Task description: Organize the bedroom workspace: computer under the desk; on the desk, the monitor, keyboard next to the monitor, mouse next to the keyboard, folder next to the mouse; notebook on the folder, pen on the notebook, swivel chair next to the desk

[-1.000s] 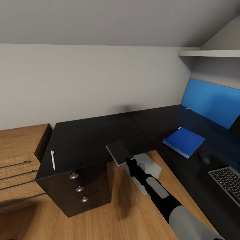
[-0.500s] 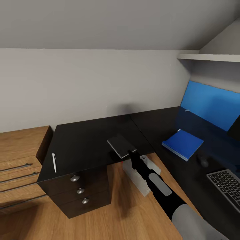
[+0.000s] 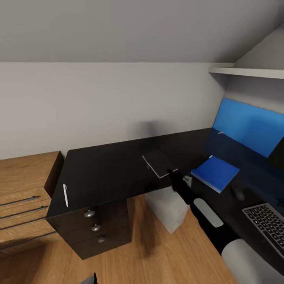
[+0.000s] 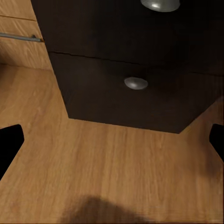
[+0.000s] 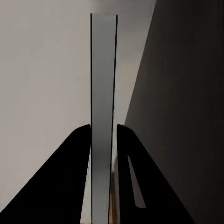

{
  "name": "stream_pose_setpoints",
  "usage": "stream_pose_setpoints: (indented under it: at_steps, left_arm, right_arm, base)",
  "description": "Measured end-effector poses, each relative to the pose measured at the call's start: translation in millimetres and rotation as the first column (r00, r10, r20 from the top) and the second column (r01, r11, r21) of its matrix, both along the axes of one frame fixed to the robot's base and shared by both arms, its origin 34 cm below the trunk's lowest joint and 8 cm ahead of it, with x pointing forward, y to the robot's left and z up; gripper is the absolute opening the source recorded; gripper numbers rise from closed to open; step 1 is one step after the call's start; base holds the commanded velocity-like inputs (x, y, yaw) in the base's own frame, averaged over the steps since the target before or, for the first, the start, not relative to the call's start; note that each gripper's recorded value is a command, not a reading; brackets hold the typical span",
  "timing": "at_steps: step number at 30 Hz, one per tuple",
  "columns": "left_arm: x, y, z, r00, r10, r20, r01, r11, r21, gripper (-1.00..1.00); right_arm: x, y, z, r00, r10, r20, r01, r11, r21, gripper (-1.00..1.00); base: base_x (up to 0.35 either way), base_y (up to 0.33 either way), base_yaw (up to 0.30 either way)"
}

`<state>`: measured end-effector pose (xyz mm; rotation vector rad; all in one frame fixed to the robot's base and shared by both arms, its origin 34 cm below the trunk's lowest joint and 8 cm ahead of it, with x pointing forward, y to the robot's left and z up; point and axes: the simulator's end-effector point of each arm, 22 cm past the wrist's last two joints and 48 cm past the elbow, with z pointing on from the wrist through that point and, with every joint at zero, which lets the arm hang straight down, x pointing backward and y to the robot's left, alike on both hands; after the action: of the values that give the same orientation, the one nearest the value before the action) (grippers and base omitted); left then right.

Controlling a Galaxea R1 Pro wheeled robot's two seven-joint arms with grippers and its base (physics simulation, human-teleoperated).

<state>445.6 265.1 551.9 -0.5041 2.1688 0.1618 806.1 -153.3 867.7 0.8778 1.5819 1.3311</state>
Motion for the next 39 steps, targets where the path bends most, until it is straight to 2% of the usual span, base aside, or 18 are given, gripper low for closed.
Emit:
stream_pose_setpoints:
  at_steps: [4,6,10,12,14,18,25,28,30,33,39]
  left_arm:
    - [29,-21,12,0.997,-0.057,-0.056,0.053,0.996,-0.066,1.0]
    - [55,-28,34,0.995,-0.094,-0.039,0.09,0.991,-0.094,1.0]
    - [79,-41,72,0.987,-0.16,-0.03,0.154,0.978,-0.138,1.0]
    - [75,-41,85,0.973,-0.217,-0.077,0.203,0.967,-0.154,1.0]
    - [68,-39,85,0.967,-0.231,-0.11,0.212,0.964,-0.161,1.0]
    - [28,-24,48,0.941,-0.236,-0.242,0.203,0.967,-0.154,1.0]
    - [15,-21,36,0.931,-0.235,-0.279,0.199,0.968,-0.151,1.0]
    - [13,-20,35,0.93,-0.233,-0.283,0.197,0.969,-0.15,1.0]
    - [13,-20,34,0.93,-0.233,-0.285,0.197,0.969,-0.15,1.0]
    - [10,-20,32,0.927,-0.233,-0.293,0.196,0.969,-0.15,1.0]
    - [7,-21,30,0.925,-0.235,-0.298,0.198,0.969,-0.149,1.0]
  right_arm:
    - [11,-43,16,0.997,-0.079,0.015,0.079,0.997,0.013,-1.0]
    - [15,-68,24,0.992,-0.12,0.023,0.12,0.993,0.011,-1.0]
    - [18,-86,33,0.987,-0.156,0.026,0.156,0.988,0.015,-1.0]
    - [20,-110,38,0.982,-0.189,0.027,0.189,0.982,0.004,-1.0]
    - [20,-126,42,0.978,-0.206,0.031,0.207,0.978,-0.01,-1.0]
    - [22,-156,48,0.966,-0.256,0.039,0.257,0.966,-0.011,-1.0]
    - [22,-169,48,0.956,-0.29,0.039,0.29,0.957,-0.007,-1.0]
    - [23,-180,49,0.939,-0.341,0.051,0.342,0.94,-0.014,-1.0]
    - [22,-194,48,0.914,-0.401,0.059,0.403,0.915,-0.024,-1.0]
    - [20,-208,39,0.891,-0.453,0.036,0.454,0.89,-0.044,-1.0]
    - [19,-214,29,0.876,-0.481,0.012,0.481,0.875,-0.059,-1.0]
  base:
    - [0.0,0.0,0.0]
    - [0.0,0.0,0.0]
    - [0.0,0.0,0.0]
    - [0.0,0.0,0.0]
    - [0.0,0.0,0.0]
    - [0.0,0.0,0.0]
    - [0.0,0.0,0.0]
    - [0.0,0.0,-0.004]
    - [0.0,0.0,-0.114]
    - [0.0,0.0,-0.215]
    - [0.0,0.0,-0.256]
